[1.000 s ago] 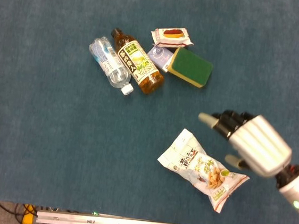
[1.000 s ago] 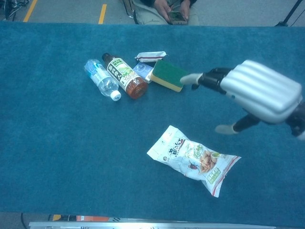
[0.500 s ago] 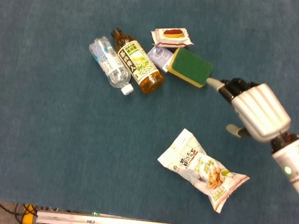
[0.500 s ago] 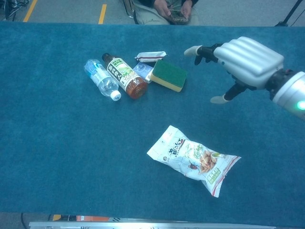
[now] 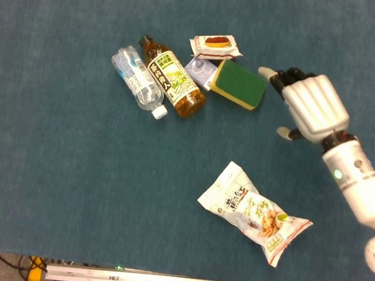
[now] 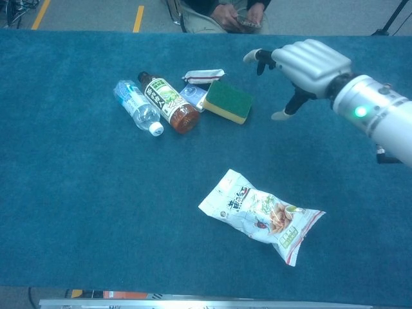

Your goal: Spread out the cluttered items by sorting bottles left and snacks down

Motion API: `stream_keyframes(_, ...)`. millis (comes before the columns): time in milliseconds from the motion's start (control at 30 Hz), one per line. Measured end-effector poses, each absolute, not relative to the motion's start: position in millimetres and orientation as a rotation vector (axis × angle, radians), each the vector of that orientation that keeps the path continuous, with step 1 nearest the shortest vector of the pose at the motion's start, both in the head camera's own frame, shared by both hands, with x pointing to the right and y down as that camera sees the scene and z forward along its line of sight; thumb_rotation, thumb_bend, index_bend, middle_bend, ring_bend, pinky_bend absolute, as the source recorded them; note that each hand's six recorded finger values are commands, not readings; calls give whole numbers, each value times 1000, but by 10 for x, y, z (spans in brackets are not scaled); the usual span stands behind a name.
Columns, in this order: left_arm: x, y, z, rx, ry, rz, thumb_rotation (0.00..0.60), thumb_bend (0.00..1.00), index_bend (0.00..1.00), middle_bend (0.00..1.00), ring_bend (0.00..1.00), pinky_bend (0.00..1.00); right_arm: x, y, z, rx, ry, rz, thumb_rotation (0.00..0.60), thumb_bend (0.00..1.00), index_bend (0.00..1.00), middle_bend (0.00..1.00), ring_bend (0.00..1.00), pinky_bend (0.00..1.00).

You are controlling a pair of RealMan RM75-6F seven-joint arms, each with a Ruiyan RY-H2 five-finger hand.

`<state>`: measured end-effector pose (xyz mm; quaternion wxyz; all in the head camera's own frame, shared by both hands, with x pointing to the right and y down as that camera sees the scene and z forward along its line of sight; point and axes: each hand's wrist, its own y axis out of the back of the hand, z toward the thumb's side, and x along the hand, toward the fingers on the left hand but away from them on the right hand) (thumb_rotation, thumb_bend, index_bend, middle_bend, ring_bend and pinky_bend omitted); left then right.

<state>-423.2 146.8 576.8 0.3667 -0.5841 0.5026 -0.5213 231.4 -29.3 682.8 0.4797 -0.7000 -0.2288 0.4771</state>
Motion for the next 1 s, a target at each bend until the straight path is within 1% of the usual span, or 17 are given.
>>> stream_keyframes(100, -4240, 1473, 5762, -1499, 1292, -1341, 600, 256, 202, 147, 54, 162, 2257, -392, 6905, -1708, -563, 1199, 600, 0, 110, 265, 207, 413)
stream_keyframes(200, -4250, 1476, 5754, -1495, 1294, -1341, 600, 256, 202, 147, 54, 162, 2171, -490, 6982, -1712, -563, 1231, 600, 0, 88, 251, 196, 410)
stream_keyframes(367, -4277, 1485, 5752, -1492, 1297, -1350, 600, 256, 202, 147, 54, 161, 1964, -623, 7107, -1711, -550, 1260, 600, 0, 87, 248, 187, 387)
stream_keyframes(600, -4341, 1499, 5744, -1480, 1310, -1369, 600, 256, 202, 147, 54, 162, 1767, -812, 7201, -1720, -587, 1283, 600, 3, 87, 248, 185, 387)
stream_keyframes(867, -4433, 1549, 5733, -1464, 1327, -1397, 600, 256, 202, 147, 54, 161, 1516, -1042, 7257, -1725, -638, 1286, 600, 160, 87, 270, 185, 387)
stream_keyframes(1000, -4478, 1588, 5721, -1454, 1338, -1412, 600, 257, 202, 147, 54, 162, 1402, -1119, 7306, -1737, -652, 1292, 600, 204, 104, 289, 193, 387)
